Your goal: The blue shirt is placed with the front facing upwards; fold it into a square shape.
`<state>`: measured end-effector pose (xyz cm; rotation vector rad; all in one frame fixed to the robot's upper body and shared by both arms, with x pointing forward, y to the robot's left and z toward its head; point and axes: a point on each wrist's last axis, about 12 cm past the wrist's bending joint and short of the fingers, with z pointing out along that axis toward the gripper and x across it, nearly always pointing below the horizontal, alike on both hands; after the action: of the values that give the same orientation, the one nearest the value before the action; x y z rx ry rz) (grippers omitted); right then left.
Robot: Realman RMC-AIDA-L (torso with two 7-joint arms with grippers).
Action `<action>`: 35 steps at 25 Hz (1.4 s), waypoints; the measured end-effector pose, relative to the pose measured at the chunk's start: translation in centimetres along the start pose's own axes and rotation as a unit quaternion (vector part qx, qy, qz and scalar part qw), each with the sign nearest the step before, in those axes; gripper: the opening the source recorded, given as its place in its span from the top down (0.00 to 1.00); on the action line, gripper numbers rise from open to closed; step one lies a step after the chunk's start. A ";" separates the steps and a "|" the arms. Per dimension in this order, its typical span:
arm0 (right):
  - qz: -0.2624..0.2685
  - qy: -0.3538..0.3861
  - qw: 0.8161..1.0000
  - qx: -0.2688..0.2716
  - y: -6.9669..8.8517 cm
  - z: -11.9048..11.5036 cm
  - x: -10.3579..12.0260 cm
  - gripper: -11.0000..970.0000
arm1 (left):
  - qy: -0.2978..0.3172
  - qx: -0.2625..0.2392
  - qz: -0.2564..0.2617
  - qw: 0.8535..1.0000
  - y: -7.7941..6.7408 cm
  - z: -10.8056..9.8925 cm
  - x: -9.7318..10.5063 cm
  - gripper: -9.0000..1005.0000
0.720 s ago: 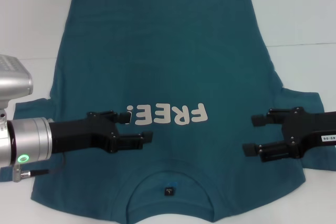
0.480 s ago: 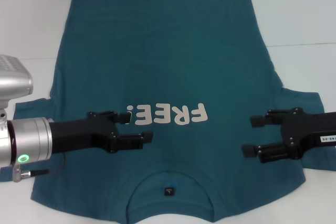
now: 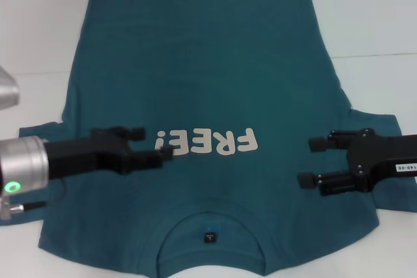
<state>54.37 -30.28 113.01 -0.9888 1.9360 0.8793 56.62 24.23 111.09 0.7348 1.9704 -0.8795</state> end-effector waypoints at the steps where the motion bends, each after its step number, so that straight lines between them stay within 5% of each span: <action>1: 0.000 0.000 1.000 0.002 0.0 0.0 0.0 0.03 | -0.003 -0.014 -0.017 1.000 0.4 -0.6 -0.3 0.12; 8: 0.003 -0.004 1.000 0.009 -0.2 0.2 0.4 0.02 | 0.004 -0.108 -0.087 0.990 2.6 -5.4 -1.3 0.13; 9: 0.002 -0.005 1.000 0.009 -0.2 0.2 0.4 0.02 | 0.011 -0.149 -0.135 0.980 3.7 -7.4 -1.6 0.12; 13: -0.005 -0.007 1.000 0.009 -0.3 0.3 0.2 0.02 | 0.025 -0.189 -0.200 0.961 5.0 -8.6 -1.2 0.12; 23: -0.014 -0.005 1.000 0.020 -0.7 0.2 -0.2 0.02 | 0.076 -0.257 -0.254 0.929 7.0 -8.1 0.1 0.13; 35: -0.021 -0.005 0.999 0.026 -0.9 0.3 -0.6 0.02 | 0.109 -0.292 -0.247 0.918 8.0 -7.2 1.4 0.13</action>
<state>55.52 -30.27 113.21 -0.9892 1.9143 0.8045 58.71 34.89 110.34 -0.0237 2.5022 -0.4362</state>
